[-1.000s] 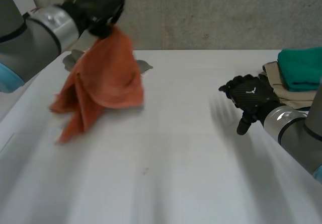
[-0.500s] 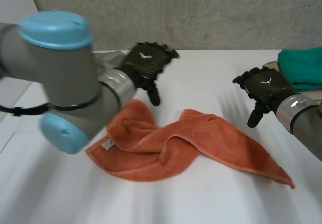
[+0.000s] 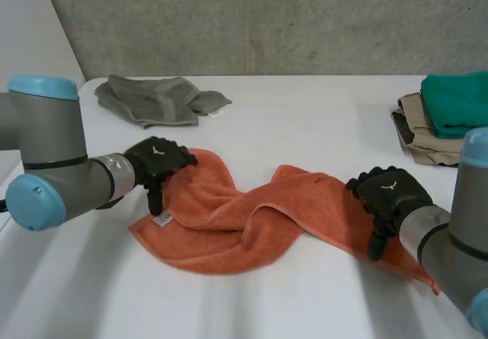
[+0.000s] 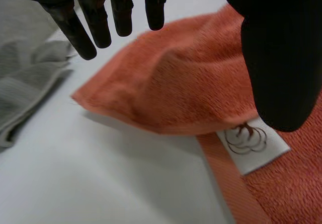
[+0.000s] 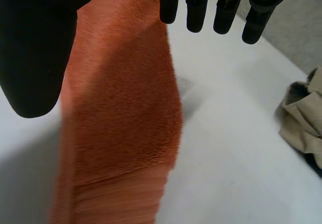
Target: Fold the laundry.
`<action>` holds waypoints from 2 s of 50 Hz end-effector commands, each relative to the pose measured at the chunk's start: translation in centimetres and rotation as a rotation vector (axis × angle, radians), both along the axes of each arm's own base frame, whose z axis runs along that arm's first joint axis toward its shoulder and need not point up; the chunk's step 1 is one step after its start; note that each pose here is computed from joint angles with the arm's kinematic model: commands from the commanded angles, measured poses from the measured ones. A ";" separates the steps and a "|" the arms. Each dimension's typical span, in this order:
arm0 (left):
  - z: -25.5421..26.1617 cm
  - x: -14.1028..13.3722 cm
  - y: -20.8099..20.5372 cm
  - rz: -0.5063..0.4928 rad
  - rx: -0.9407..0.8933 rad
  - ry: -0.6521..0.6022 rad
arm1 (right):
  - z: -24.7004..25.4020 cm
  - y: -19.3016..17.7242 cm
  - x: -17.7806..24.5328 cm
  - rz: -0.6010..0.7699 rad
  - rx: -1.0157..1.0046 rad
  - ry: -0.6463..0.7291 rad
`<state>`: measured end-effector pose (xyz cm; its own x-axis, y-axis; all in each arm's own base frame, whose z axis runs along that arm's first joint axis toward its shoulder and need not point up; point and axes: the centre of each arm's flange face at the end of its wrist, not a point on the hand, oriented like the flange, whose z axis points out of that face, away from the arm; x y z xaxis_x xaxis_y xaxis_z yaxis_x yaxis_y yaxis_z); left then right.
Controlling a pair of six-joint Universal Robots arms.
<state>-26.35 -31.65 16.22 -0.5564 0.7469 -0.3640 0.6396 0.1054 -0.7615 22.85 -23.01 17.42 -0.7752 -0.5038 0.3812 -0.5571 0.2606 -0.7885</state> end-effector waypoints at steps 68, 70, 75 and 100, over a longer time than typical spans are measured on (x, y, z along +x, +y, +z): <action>6.1 0.3 -0.1 0.269 -0.224 0.186 | 6.1 -4.2 -1.2 0.269 -0.163 0.054; 6.7 1.6 0.0 0.310 -0.229 0.180 | 7.1 -4.4 -0.5 0.288 -0.189 0.012; 6.5 4.3 0.9 0.388 -0.197 0.150 | 6.9 -5.1 2.1 0.397 -0.194 -0.030; -2.2 6.5 -0.3 0.473 0.128 0.174 | -2.6 -11.9 12.1 0.690 -0.299 0.068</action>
<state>-19.48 -30.89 16.01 -0.8972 0.4257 -0.1178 0.3185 0.4388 -0.8402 33.89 -33.33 17.04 -0.2937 -0.7309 0.6161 -0.5775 -0.3779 -0.7236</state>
